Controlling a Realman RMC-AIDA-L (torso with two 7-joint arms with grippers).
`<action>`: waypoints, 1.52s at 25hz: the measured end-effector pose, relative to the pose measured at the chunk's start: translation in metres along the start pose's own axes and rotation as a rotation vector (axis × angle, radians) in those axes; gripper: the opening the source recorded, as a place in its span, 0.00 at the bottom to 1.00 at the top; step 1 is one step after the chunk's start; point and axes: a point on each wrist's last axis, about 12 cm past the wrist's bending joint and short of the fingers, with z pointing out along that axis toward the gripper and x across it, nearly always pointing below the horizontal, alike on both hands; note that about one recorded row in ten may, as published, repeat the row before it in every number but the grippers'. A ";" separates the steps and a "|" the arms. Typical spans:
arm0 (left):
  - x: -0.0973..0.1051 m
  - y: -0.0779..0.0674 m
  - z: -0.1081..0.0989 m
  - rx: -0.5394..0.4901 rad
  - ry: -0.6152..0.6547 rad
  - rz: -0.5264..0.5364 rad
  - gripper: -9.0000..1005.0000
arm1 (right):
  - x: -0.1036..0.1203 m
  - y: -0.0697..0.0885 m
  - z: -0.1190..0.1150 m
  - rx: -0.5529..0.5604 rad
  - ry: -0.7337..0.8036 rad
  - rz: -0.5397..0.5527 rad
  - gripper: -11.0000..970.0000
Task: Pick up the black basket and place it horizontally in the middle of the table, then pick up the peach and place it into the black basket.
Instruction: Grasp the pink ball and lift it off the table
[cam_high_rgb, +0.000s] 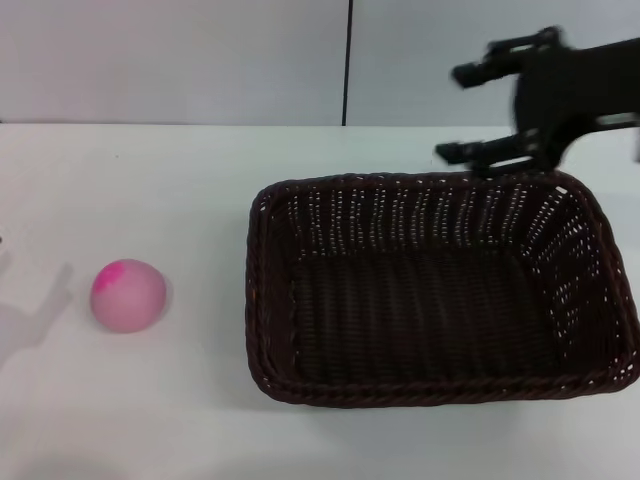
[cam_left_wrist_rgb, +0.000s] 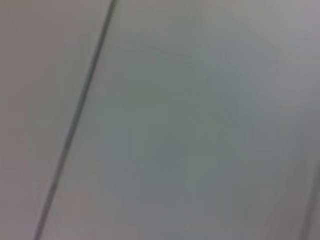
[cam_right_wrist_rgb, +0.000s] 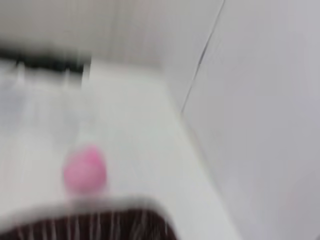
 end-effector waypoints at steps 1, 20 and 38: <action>-0.004 0.003 0.001 0.030 0.024 0.008 0.78 | 0.005 0.004 -0.012 0.016 -0.072 0.037 0.78; -0.007 0.003 0.043 0.398 0.384 0.148 0.78 | 0.192 0.133 -0.098 0.761 -1.165 0.520 0.78; 0.015 -0.003 0.064 0.401 0.476 0.203 0.77 | 0.216 0.148 -0.082 0.934 -1.076 0.665 0.78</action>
